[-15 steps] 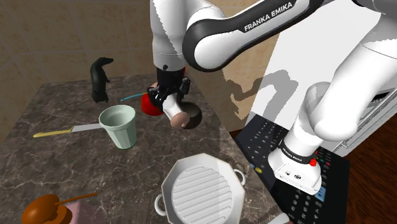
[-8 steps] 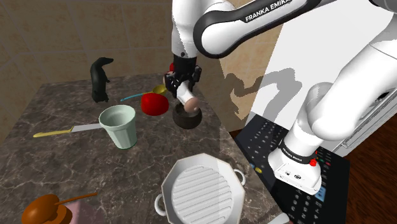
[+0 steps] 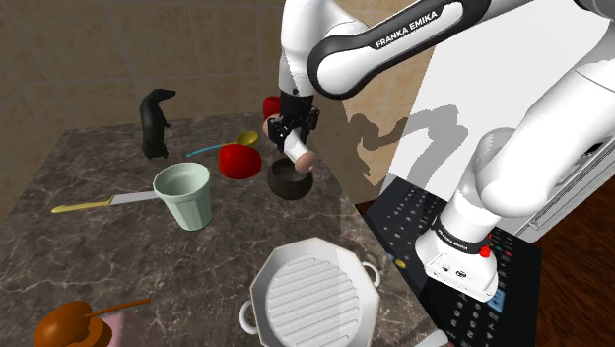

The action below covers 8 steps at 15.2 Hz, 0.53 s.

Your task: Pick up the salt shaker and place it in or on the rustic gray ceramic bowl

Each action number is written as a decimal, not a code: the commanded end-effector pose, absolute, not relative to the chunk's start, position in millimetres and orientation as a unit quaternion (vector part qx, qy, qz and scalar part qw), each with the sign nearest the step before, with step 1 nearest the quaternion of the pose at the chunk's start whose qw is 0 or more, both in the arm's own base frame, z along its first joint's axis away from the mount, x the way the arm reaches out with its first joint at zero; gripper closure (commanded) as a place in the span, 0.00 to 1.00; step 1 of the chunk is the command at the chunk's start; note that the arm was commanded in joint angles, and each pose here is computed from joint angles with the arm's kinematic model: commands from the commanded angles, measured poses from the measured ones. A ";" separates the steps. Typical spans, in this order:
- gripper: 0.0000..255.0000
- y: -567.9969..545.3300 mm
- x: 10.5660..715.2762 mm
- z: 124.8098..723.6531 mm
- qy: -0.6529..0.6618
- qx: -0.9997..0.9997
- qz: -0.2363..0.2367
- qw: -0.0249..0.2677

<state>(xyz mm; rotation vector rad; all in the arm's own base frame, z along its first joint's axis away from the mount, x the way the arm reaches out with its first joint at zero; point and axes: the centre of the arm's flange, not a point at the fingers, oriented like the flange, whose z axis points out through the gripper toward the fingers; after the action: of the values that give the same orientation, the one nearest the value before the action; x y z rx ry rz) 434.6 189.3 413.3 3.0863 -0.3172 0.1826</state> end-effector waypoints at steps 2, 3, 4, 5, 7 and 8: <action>1.00 188.9 434.4 398.3 -0.102 0.993 0.059 0.017; 1.00 188.9 434.4 393.0 -0.102 0.993 0.059 0.017; 1.00 188.9 434.4 387.7 -0.102 0.993 0.059 0.017; 1.00 188.9 434.4 382.5 -0.102 0.993 0.059 0.017; 1.00 188.9 434.4 371.9 -0.102 0.993 0.059 0.017; 1.00 188.9 434.4 367.1 -0.102 0.993 0.059 0.017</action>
<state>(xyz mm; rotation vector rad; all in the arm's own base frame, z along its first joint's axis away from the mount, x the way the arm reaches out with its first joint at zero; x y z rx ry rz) 433.5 189.9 372.1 3.0864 -0.3169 0.1831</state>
